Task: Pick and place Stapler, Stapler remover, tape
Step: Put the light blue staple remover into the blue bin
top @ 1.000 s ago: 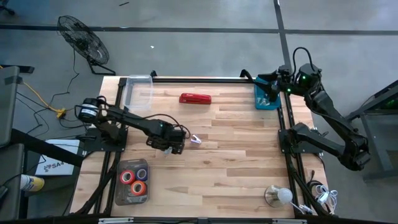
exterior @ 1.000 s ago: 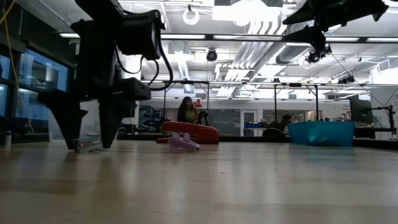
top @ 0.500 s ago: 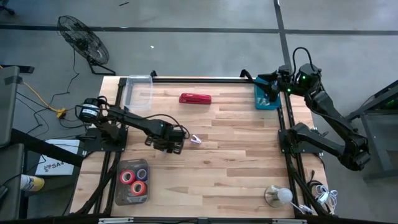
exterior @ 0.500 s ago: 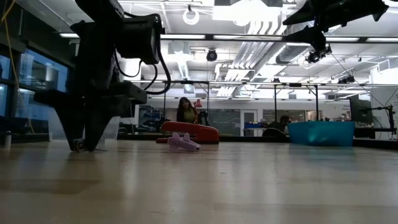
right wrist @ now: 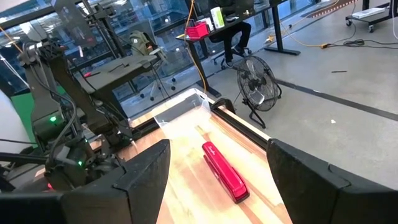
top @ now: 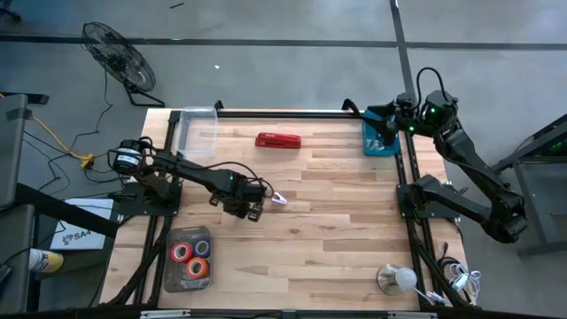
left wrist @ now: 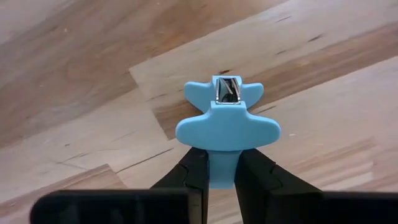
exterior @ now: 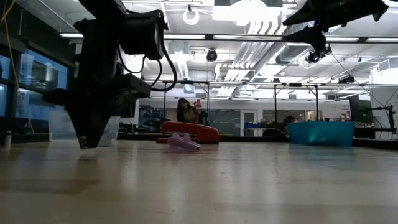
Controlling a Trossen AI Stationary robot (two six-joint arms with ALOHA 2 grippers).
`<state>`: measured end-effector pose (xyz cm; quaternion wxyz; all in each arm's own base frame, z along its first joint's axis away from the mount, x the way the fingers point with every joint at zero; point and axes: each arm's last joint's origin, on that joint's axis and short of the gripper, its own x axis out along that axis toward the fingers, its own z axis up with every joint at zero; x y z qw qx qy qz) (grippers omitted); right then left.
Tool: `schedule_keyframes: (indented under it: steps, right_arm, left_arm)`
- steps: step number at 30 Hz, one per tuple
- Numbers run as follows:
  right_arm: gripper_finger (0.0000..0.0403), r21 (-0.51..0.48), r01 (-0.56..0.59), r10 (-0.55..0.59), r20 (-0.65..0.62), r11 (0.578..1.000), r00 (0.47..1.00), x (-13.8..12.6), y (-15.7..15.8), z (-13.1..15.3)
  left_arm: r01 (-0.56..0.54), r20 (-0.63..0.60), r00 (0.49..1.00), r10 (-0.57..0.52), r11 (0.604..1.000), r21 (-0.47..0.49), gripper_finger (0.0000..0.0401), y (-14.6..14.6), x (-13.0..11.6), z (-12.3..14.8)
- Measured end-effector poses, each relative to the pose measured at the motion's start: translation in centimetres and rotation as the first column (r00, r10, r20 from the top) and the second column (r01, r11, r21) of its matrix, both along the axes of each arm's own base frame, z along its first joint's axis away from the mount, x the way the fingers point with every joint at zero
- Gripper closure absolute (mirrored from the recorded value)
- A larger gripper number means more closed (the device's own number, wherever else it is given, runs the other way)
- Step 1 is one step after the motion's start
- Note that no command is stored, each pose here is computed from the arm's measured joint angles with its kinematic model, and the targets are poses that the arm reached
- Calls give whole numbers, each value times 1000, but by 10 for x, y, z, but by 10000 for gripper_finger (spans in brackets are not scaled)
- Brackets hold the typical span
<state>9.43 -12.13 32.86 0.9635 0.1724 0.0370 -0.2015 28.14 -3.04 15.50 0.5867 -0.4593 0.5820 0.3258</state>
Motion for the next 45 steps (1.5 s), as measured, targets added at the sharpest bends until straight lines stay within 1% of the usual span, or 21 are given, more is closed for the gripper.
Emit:
schedule_keyframes:
  steps: [4,9,14,18,20,23,26,30,32,34,37,39,42,45]
  right_arm:
    - [144,3,-6,6,0,1000,1000,0,0,0]
    - [144,3,-15,15,-5,1000,1000,0,0,-1]
    - [144,-10,-28,28,-9,1000,1000,0,1,-1]
    - [144,-8,-73,73,-2,997,997,1,2,0]
    - [144,-14,-97,97,2,995,995,1,3,0]
    - [144,-28,-148,148,3,989,989,1,4,0]
    - [144,-36,-201,201,12,979,979,2,5,1]
    - [144,-79,-264,268,40,961,963,4,8,6]
    - [144,-122,-285,293,54,951,955,7,10,10]
    - [144,-166,-311,325,68,936,943,11,13,14]
    - [144,-217,-353,377,84,910,922,19,17,18]
    - [144,-240,-359,390,93,902,916,25,19,20]
    - [144,-253,-318,353,106,914,930,34,20,20]
    - [144,-273,-276,319,127,922,939,43,22,22]
  left_arm:
    - [24,20,999,-24,1000,7,358,0,4,5]
    - [72,68,995,-74,997,40,358,0,12,15]
    - [123,140,980,-144,981,149,358,2,25,32]
    - [167,200,954,-225,949,268,358,3,38,52]
    - [188,229,934,-274,923,337,358,4,45,66]
    - [190,266,902,-339,867,460,358,6,57,89]
    - [161,289,875,-388,797,582,358,8,66,116]
    - [117,295,840,-456,683,721,358,11,75,152]
    - [92,304,819,-487,635,767,358,12,79,168]
    - [67,309,806,-504,596,800,358,15,82,183]
    - [28,336,785,-521,571,820,358,20,84,200]
    - [3,351,772,-530,555,832,358,25,86,209]
    - [-53,386,748,-540,531,846,358,33,90,220]
    - [-89,404,726,-557,506,858,358,39,93,225]
